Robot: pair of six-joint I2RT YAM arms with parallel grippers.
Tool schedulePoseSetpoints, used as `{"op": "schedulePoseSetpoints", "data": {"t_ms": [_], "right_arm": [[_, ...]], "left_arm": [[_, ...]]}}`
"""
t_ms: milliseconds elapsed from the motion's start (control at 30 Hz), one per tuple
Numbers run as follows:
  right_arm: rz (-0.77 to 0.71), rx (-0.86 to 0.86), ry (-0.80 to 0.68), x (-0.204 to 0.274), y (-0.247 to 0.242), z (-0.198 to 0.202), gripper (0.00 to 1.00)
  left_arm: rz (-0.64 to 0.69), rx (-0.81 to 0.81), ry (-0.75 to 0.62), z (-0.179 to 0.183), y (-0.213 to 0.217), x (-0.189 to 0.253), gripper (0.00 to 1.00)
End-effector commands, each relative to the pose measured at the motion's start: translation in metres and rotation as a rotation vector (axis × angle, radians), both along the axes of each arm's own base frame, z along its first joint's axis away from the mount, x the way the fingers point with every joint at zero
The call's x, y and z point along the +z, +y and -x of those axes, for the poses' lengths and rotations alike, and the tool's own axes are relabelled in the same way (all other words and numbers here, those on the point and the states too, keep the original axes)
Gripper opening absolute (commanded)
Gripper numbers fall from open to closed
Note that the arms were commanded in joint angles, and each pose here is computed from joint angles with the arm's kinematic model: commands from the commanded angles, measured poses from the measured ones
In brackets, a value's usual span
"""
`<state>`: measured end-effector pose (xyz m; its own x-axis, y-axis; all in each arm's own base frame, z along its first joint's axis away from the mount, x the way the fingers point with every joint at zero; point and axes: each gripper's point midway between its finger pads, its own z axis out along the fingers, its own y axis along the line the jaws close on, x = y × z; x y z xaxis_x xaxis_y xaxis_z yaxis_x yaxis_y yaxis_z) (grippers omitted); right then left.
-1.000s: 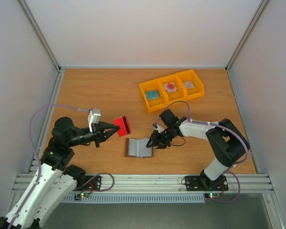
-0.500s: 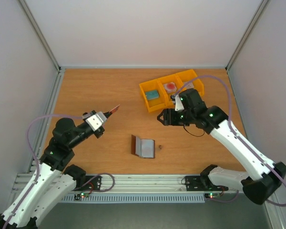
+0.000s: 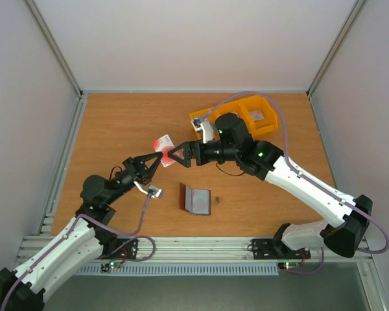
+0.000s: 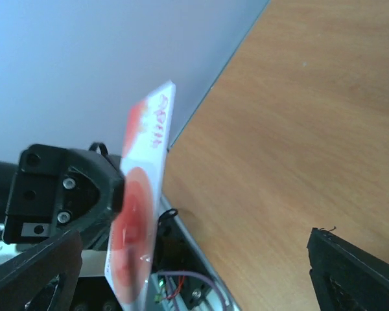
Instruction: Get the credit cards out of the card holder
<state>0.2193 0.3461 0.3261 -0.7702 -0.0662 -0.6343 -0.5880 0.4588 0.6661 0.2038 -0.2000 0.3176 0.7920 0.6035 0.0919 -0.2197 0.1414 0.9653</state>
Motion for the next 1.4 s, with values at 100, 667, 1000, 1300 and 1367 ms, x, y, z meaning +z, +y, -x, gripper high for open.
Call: {"op": "schedulePoseSetpoints", "data": {"t_ms": [100,667,1000,1300,1367], "right_arm": [[-0.092,0.199,-0.047,0.024,0.029,0.033,0.73],[0.123,0.209,-0.143,0.010,-0.023,0.030,0.01],[0.390,0.590,-0.306,-0.014,-0.069,0.096,0.01],[0.506,0.824,-0.313,-0.022,-0.053,0.132,0.01],[0.513,0.831,-0.333,-0.019,-0.047,0.128,0.01]], "left_arm": [[-0.113,-0.035,-0.378,0.029,-0.006,0.016,0.00],[-0.187,-0.077,0.077,0.030,0.000,-0.024,0.82],[0.268,-0.297,1.890,0.099,-0.015,-0.044,0.74],[0.476,-0.536,2.119,0.091,-0.036,0.004,0.70],[0.469,-0.555,2.135,0.094,-0.036,0.005,0.65]]}}
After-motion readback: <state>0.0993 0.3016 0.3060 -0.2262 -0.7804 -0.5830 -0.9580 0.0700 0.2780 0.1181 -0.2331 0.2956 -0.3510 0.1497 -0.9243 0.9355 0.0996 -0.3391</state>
